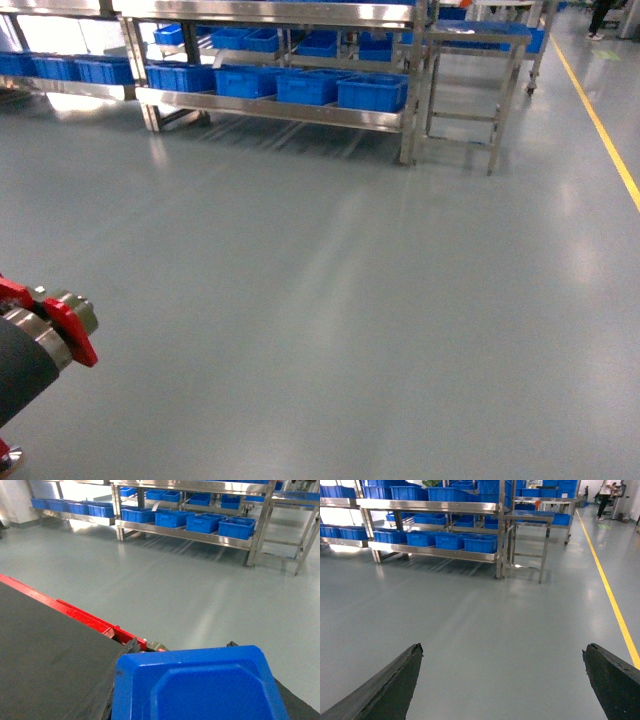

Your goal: Pick blue part to blue bin on bottom shelf

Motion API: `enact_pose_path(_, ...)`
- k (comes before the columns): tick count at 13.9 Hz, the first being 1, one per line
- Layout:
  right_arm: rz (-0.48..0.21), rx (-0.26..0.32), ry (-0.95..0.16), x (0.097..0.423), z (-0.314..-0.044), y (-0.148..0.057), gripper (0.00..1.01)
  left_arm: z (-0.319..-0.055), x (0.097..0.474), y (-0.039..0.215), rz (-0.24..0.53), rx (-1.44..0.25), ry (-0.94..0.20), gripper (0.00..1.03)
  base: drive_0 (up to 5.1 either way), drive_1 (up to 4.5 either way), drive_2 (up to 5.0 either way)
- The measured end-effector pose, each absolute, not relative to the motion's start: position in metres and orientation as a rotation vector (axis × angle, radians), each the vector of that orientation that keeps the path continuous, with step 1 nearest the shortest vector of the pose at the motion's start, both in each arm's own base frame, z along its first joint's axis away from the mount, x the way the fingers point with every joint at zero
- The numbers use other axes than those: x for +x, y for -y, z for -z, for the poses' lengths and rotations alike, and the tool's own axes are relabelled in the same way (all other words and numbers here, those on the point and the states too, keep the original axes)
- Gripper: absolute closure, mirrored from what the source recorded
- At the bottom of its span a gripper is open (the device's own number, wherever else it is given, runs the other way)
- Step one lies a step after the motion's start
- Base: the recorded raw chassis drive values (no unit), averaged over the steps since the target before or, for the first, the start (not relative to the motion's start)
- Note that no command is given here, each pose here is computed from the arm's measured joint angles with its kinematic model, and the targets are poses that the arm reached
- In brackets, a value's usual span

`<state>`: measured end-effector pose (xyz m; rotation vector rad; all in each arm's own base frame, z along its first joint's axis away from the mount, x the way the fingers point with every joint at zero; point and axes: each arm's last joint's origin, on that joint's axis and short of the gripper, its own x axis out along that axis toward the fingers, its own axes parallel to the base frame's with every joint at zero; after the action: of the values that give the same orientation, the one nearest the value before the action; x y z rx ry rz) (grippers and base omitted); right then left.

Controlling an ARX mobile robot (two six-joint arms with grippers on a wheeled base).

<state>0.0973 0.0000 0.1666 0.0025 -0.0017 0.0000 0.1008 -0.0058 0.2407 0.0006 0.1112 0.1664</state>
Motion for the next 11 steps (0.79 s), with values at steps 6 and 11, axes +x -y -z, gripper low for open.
enact_pose_path(6, 0.000, 0.002, 0.001, 0.0973, -0.1666, 0.0000, 0.03, -0.2407, 0.1008, 0.0058, -0.166, 0.001, -0.111, 0.60, -1.6, -1.57, -1.6)
enact_pose_path(11, 0.002, 0.002, 0.001, 0.0973, -0.1666, 0.0001, 0.03, -0.2405, 0.1011, 0.0062, -0.159, 0.001, -0.114, 0.60, -1.6, -1.57, -1.6)
